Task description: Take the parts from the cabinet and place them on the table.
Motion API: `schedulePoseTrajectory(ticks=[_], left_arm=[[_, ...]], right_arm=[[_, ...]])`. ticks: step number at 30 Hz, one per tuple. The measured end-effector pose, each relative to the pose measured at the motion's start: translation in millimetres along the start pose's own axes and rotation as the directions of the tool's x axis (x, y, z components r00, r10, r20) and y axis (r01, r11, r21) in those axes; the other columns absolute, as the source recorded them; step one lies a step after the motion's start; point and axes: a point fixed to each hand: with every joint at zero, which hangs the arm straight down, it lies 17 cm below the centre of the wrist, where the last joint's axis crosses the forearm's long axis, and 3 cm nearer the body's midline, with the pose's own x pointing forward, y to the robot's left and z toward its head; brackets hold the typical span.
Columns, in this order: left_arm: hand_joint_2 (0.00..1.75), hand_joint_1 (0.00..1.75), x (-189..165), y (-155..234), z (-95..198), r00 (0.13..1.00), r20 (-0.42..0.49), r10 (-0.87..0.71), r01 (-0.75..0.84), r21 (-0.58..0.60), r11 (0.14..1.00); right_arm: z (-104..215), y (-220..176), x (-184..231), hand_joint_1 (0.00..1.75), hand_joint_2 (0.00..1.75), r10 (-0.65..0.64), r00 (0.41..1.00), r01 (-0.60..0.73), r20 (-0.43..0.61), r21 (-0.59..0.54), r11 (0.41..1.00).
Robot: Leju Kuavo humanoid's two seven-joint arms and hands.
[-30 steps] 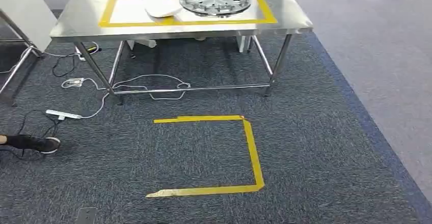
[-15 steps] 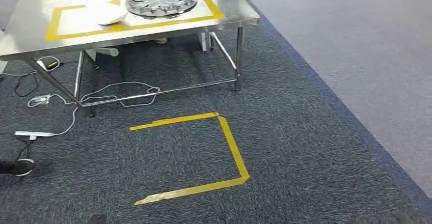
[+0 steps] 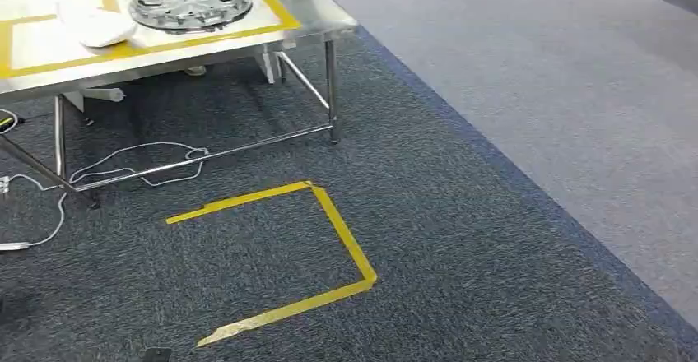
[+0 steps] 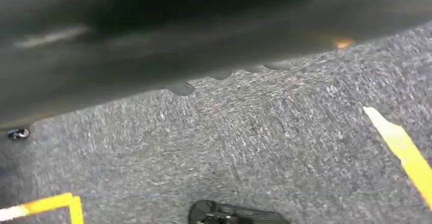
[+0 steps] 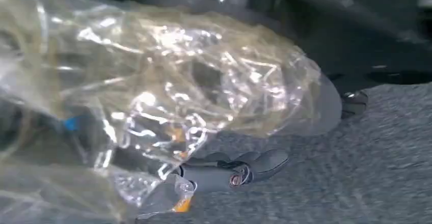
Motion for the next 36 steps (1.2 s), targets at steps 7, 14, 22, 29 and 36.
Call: schedulePoseTrajectory(ticks=[7, 14, 22, 29, 36], left_arm=[[0.0, 0.0, 5.0, -13.2, 2.2, 1.0, 0.006, 0.001, -0.001, -0.016, 1.0], [0.0, 0.0, -0.1, -9.5, 3.4, 0.993, -0.021, 0.114, -0.114, 0.012, 0.993], [0.0, 0.0, -13.6, 15.8, 0.9, 0.945, -0.082, 0.317, -0.302, 0.156, 0.94], [0.0, 0.0, -14.0, 11.8, 1.9, 0.927, -0.088, 0.364, -0.347, 0.159, 0.924], [0.0, 0.0, -2.4, 13.6, -3.5, 0.934, -0.063, 0.352, -0.343, 0.123, 0.931]], right_arm=[[-0.2, 0.5, 3.8, 0.0, 0.0, 0.008, 1.0, -0.008, 0.01, 0.001, 1.0], [-0.4, 0.2, 12.4, 0.0, 0.0, 0.012, 0.999, -0.012, 0.048, -0.001, 1.0], [1.1, 12.4, 9.4, 0.0, 0.0, 0.033, 0.999, -0.033, 0.007, 0.021, 0.999], [1.2, 14.8, 14.2, 0.0, 0.0, 0.033, 0.999, -0.033, 0.019, 0.029, 0.999], [0.8, 14.0, 21.5, 0.0, 0.0, 0.023, 0.999, -0.024, 0.043, 0.021, 0.999]])
